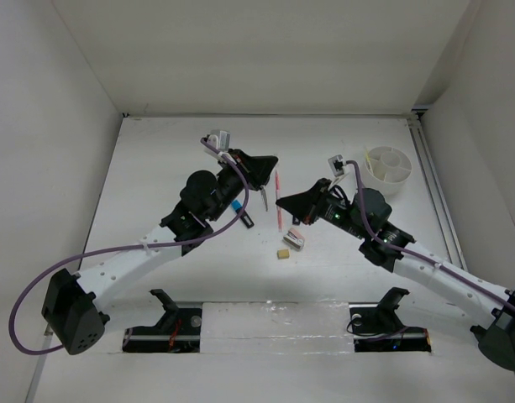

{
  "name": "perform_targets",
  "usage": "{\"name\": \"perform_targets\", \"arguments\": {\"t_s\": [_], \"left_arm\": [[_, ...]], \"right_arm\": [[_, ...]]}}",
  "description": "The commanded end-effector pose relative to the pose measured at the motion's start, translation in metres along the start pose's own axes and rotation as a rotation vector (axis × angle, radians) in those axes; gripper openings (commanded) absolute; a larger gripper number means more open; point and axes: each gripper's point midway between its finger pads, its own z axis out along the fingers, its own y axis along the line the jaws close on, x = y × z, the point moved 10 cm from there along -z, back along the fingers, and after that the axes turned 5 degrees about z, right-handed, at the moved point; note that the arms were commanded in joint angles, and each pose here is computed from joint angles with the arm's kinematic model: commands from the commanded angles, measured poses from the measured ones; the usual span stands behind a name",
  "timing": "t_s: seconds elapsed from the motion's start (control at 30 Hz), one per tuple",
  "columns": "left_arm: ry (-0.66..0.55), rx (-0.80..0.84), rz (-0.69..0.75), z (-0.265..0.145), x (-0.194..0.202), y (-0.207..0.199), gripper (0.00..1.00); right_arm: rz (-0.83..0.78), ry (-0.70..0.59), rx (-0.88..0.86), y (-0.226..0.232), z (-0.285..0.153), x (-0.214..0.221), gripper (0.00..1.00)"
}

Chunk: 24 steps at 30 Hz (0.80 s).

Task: Sort the stationery into containers
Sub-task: Close the pen cap on the pen.

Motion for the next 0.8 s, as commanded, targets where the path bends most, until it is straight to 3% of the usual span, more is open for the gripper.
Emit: {"name": "perform_targets", "arguments": {"t_s": [0.0,0.77], "left_arm": [[-0.096,0.047,-0.018,-0.005,-0.026,-0.015,0.00],[-0.102,0.052,-0.028,-0.010,-0.034,-0.019,0.00]], "right_arm": [[-0.022,-0.066,-0.044,0.015,0.003,-0.014,0.00],[-0.029,-0.058,-0.035,0.015,0.007,-0.015,0.00]]}}
